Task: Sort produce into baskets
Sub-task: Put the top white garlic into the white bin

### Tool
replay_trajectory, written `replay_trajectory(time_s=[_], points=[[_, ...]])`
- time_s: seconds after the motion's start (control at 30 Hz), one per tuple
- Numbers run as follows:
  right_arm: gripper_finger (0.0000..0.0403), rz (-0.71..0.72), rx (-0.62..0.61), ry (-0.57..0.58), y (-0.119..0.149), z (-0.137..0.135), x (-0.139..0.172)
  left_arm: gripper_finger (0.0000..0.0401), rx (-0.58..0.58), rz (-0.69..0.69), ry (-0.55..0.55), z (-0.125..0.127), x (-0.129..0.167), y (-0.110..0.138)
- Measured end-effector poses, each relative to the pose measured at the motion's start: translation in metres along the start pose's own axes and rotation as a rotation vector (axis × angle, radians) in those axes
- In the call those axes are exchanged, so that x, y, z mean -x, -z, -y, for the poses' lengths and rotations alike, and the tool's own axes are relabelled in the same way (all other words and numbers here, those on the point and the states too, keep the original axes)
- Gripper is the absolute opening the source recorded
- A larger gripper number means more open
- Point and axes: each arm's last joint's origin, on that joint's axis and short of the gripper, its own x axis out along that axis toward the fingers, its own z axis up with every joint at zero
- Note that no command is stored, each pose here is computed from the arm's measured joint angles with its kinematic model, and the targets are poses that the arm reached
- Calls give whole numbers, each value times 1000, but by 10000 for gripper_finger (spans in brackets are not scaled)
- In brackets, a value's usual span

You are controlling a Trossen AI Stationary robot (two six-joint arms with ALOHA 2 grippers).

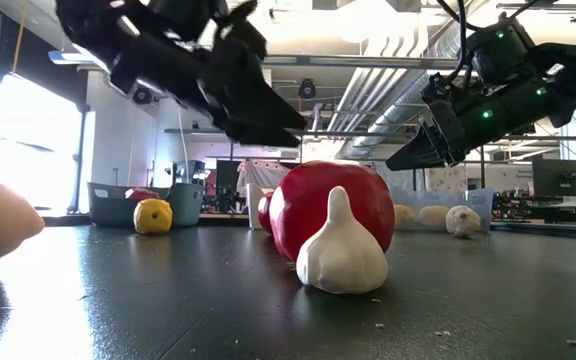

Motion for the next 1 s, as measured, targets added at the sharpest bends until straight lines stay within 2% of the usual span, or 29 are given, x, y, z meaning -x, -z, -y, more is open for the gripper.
replay_trajectory(time_s=[0.2, 0.47, 0.63, 0.8, 1.0], points=[[114, -1, 0, 0, 0, 0, 0, 385, 71, -22, -7, 2, -30, 9], [114, -2, 0, 0, 0, 0, 0, 385, 70, -77, -16, 5, -59, 10], [114, -5, 1, 1, 0, 0, 0, 385, 33, -120, -66, 4, -68, 20], [114, -7, 2, 1, 1, 0, 0, 383, 60, -125, -104, 3, -70, 24], [114, -7, 17, 1, 1, 0, 0, 346, 38, -117, -117, 3, -71, 24]])
